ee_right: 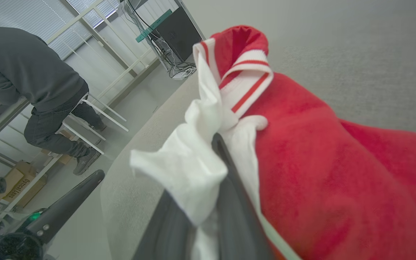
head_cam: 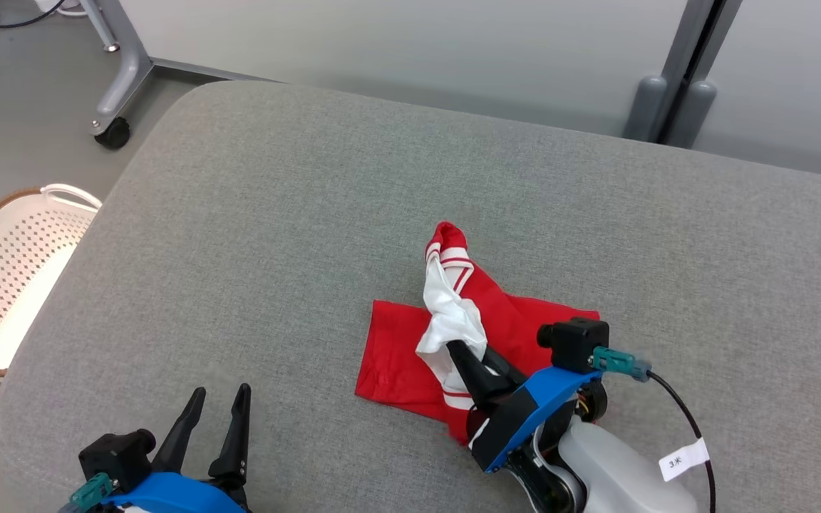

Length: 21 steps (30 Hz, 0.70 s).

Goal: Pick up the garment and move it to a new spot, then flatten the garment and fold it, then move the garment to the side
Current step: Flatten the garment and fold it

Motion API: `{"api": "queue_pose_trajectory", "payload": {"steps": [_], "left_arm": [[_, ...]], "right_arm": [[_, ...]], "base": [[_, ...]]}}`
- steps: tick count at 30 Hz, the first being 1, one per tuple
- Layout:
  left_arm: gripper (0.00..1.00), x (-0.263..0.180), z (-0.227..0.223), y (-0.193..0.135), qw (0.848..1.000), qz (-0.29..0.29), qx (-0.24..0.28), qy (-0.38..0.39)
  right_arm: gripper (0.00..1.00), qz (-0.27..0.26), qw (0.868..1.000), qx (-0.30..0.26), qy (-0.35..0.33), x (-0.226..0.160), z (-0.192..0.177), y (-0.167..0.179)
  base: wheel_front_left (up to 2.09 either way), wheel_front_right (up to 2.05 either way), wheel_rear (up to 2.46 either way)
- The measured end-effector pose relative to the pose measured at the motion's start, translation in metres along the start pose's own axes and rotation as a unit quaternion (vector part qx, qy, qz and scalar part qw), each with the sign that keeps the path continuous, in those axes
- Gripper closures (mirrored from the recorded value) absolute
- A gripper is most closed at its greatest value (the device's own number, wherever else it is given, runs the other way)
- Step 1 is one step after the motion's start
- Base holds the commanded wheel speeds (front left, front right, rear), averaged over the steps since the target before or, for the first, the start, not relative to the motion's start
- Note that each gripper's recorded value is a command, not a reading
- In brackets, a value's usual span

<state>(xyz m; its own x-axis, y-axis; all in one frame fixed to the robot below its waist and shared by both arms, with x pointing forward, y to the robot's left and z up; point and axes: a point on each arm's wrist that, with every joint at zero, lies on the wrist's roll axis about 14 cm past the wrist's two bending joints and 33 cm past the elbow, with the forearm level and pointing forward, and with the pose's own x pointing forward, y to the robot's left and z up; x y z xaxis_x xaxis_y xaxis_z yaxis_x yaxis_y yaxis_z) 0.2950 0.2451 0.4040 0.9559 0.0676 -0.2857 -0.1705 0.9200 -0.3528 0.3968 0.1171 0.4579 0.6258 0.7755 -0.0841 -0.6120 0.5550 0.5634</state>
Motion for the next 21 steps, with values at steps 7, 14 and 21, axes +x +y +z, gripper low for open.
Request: {"api": "queue_pose_trajectory", "payload": {"steps": [7,14,21], "left_arm": [[0.00,0.007,0.004,0.003,1.000,0.003,0.006,-0.004],[0.00,0.032,0.009,-0.020,0.999,-0.032,0.019,-0.010],[0.00,0.053,0.019,-0.045,0.997,-0.065,0.039,-0.026]], "right_arm": [[0.00,-0.016,0.998,-0.006,-0.060,0.000,0.041,-0.012],[0.00,-0.149,0.980,-0.036,-0.130,-0.063,0.074,-0.087],[0.00,-0.255,0.949,-0.081,-0.168,-0.140,0.087,-0.130]], "base": [[0.00,0.00,0.00],[0.00,0.00,0.00],[0.00,0.00,0.00]]}}
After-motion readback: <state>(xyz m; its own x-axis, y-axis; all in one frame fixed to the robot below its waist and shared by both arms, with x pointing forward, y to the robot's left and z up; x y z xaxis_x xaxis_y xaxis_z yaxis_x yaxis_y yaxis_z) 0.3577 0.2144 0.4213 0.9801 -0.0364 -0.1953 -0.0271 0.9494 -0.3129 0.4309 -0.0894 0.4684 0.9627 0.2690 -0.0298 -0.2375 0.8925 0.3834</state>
